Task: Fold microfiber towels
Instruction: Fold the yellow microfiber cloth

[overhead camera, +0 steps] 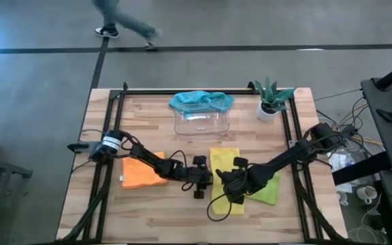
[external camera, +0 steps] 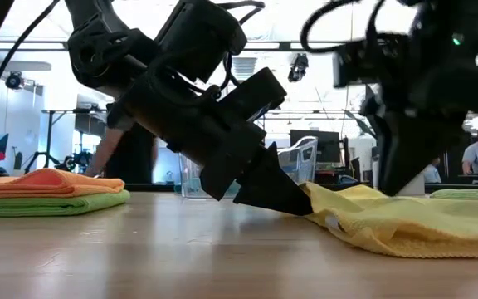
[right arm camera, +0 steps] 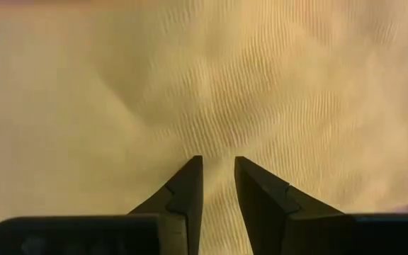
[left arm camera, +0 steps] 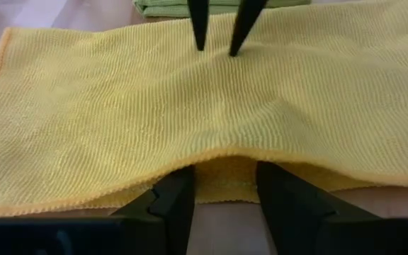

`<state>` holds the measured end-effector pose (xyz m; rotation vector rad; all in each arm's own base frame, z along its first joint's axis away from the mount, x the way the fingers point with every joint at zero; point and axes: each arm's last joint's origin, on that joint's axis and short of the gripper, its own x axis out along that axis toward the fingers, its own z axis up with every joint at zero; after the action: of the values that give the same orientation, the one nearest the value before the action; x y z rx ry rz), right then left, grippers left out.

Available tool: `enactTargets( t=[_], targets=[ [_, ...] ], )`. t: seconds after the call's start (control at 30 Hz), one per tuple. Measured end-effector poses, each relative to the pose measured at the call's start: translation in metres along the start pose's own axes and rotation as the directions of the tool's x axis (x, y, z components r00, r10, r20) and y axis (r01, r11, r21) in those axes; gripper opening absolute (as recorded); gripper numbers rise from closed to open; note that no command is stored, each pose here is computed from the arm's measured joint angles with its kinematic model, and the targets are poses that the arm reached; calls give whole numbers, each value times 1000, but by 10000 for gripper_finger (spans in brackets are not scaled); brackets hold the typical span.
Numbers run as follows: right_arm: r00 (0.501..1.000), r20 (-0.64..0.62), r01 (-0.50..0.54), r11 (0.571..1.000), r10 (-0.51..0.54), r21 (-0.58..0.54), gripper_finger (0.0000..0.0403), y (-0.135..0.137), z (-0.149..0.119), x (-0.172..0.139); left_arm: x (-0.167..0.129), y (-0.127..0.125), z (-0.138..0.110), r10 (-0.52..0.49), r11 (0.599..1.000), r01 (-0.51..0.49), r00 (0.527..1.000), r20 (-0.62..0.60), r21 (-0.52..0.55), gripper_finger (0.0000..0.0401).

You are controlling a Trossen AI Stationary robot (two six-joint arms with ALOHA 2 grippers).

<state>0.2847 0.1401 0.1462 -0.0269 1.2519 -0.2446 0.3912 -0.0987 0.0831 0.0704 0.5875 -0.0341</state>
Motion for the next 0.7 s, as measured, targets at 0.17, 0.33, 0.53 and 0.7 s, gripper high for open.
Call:
enactTargets(
  t=[0.17, 0.33, 0.53, 0.7],
  targets=[
    [999, -54, 4, 1000, -3, 18, 79, -4, -15, 12, 0, 0, -1, -7, 1000, 7, 1000, -6, 1, 139],
    [996, -87, -2, 1000, 4, 15, 79, -6, -16, 8, 0, 0, -1, -9, 1000, 9, 1000, -7, 1, 139],
    [999, -18, 29, 1000, -29, -3, 79, -13, -2, -19, 0, 0, -1, -9, 1000, 10, 1000, -7, 2, 139],
    [990, 20, 139, 990, -139, 21, 79, -39, 0, -17, 0, 0, 0, -10, 1000, 10, 1000, -6, 1, 139]
  ],
)
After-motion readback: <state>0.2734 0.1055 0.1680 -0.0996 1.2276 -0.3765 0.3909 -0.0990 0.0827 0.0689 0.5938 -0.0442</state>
